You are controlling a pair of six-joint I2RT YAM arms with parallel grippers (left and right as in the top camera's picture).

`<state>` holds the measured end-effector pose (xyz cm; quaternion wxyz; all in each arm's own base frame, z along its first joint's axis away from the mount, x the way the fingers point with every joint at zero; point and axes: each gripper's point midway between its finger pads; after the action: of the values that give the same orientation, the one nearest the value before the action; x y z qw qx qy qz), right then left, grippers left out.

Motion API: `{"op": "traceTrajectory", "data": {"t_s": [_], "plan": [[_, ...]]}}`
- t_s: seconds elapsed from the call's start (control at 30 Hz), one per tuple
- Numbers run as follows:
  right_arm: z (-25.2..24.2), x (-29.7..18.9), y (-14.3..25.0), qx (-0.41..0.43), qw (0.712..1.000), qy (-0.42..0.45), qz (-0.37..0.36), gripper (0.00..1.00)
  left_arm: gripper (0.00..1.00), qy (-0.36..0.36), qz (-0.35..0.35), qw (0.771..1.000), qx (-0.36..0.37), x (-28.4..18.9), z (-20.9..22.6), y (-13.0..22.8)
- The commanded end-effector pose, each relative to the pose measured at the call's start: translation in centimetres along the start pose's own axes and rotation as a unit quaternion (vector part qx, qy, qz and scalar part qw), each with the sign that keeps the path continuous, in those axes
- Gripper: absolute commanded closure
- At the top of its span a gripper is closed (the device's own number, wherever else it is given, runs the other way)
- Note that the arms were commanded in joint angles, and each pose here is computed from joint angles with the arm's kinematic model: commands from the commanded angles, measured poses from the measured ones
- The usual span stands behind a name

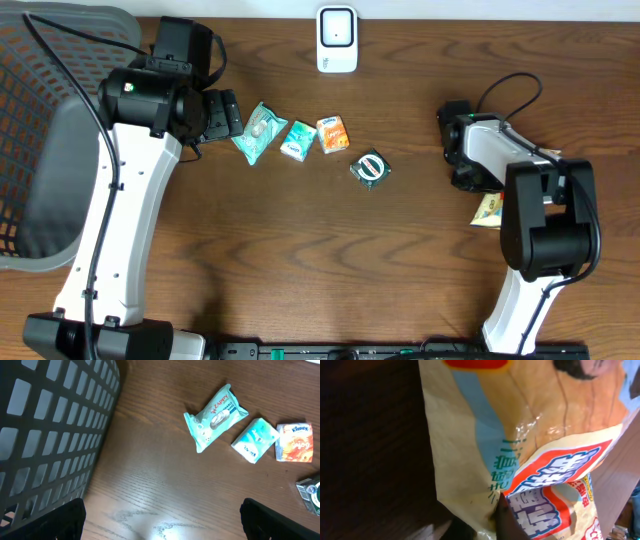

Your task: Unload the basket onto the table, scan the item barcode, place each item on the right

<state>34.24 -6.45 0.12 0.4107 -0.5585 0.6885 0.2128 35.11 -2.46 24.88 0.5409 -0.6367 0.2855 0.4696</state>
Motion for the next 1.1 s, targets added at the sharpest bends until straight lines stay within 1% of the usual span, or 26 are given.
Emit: {"op": "traceTrajectory", "data": {"t_s": [0.0, 0.2, 0.23, 0.3, 0.4, 0.47, 0.53, 0.7, 0.8, 0.9, 1.07], "plan": [[3.1, 1.5, 2.3, -0.002, 0.996, -0.066, 0.061, 0.99, 0.02, -0.007, 0.0, 1.0, -0.005, 0.0, 0.3, 0.0], [5.1, -1.1, 1.5, -0.036, 0.985, -0.158, 0.059, 0.99, 0.02, -0.007, 0.0, 1.0, -0.005, 0.0, 0.3, 0.0], [5.6, -2.0, 1.2, -0.043, 0.98, -0.184, 0.056, 0.99, 0.02, -0.007, 0.0, 1.0, -0.005, 0.0, 0.3, 0.0], [7.0, -4.7, 0.6, -0.066, 0.962, -0.261, 0.046, 0.99, 0.02, -0.007, 0.0, 1.0, -0.005, 0.0, 0.3, 0.0], [9.0, -9.8, -0.6, -0.099, 0.916, -0.388, 0.012, 0.99, 0.02, -0.007, 0.0, 1.0, -0.005, 0.0, 0.3, 0.0], [10.2, -13.7, -1.1, -0.123, 0.871, -0.475, -0.019, 0.99, 0.02, -0.007, 0.0, 1.0, -0.005, 0.0, 0.3, 0.0], [11.0, -17.3, -1.5, -0.129, 0.825, -0.549, -0.041, 0.99, 0.02, -0.007, 0.0, 1.0, -0.005, 0.0, 0.3, 0.0], [11.8, -22.3, -1.3, -0.143, 0.743, -0.652, -0.053, 0.99, 0.02, -0.007, 0.0, 1.0, -0.005, 0.0, 0.3, 0.0], [11.9, -23.7, -0.8, -0.149, 0.712, -0.684, -0.047, 0.99, 0.02, -0.007, 0.0, 1.0, -0.005, 0.0, 0.3, 0.0], [11.8, -25.4, -0.6, -0.155, 0.675, -0.72, -0.044, 0.99, 0.02, -0.007, 0.0, 1.0, -0.005, 0.0, 0.3, 0.0], [10.8, -26.2, -1.2, -0.148, 0.645, -0.748, -0.047, 0.99, 0.02, -0.007, 0.0, 1.0, -0.005, 0.0, 0.3, 0.0]]}}
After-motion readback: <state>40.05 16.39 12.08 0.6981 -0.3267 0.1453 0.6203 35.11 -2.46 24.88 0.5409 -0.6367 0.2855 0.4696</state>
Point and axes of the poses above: each gripper's point midway between its finger pads, its own x axis out along the fingers, its own z axis along the line the jaws close on, y = z × x, and after that the axes turned 2 degrees about -x, right-handed
